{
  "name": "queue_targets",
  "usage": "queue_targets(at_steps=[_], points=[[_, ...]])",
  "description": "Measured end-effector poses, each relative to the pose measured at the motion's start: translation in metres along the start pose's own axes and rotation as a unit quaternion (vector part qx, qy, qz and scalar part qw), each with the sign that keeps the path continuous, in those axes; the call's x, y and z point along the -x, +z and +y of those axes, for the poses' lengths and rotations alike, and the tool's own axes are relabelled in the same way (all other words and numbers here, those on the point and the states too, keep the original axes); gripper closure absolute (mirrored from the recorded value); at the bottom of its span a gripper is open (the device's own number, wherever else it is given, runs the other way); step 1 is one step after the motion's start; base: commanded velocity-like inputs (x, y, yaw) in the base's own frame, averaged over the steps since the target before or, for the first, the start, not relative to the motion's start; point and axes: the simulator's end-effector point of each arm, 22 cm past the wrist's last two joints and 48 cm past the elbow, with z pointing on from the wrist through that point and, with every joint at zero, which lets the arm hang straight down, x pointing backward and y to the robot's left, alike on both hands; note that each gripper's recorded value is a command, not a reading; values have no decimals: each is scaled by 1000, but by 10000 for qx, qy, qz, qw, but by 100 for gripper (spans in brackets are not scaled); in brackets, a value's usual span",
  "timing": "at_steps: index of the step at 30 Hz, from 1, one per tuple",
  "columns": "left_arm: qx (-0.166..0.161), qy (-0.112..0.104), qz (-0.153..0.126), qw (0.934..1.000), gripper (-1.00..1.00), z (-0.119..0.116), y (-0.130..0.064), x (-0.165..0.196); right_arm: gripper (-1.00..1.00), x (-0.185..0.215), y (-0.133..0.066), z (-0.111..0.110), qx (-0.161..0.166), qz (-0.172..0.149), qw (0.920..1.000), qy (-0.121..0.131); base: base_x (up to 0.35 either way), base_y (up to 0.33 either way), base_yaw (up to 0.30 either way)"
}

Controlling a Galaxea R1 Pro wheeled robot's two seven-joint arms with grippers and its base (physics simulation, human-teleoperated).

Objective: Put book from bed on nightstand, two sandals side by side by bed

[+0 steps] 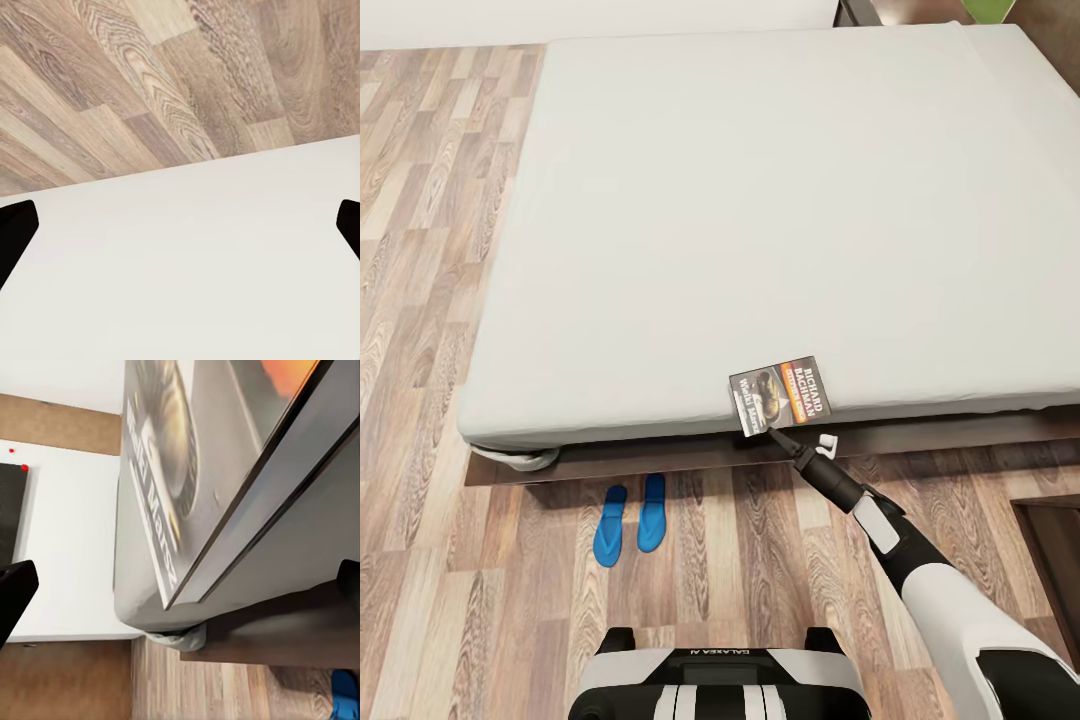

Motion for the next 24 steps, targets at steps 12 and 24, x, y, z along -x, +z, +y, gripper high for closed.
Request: queue_targets(at_steps=[12, 24], points=[[1, 0, 0, 10000, -100, 0, 0, 0, -100, 4, 2, 3, 59, -138, 9998, 96, 0, 5, 0], [2, 7, 1, 10000, -100, 1, 0, 0, -100, 15, 2, 7, 143, -420, 9987, 242, 0, 0, 0]])
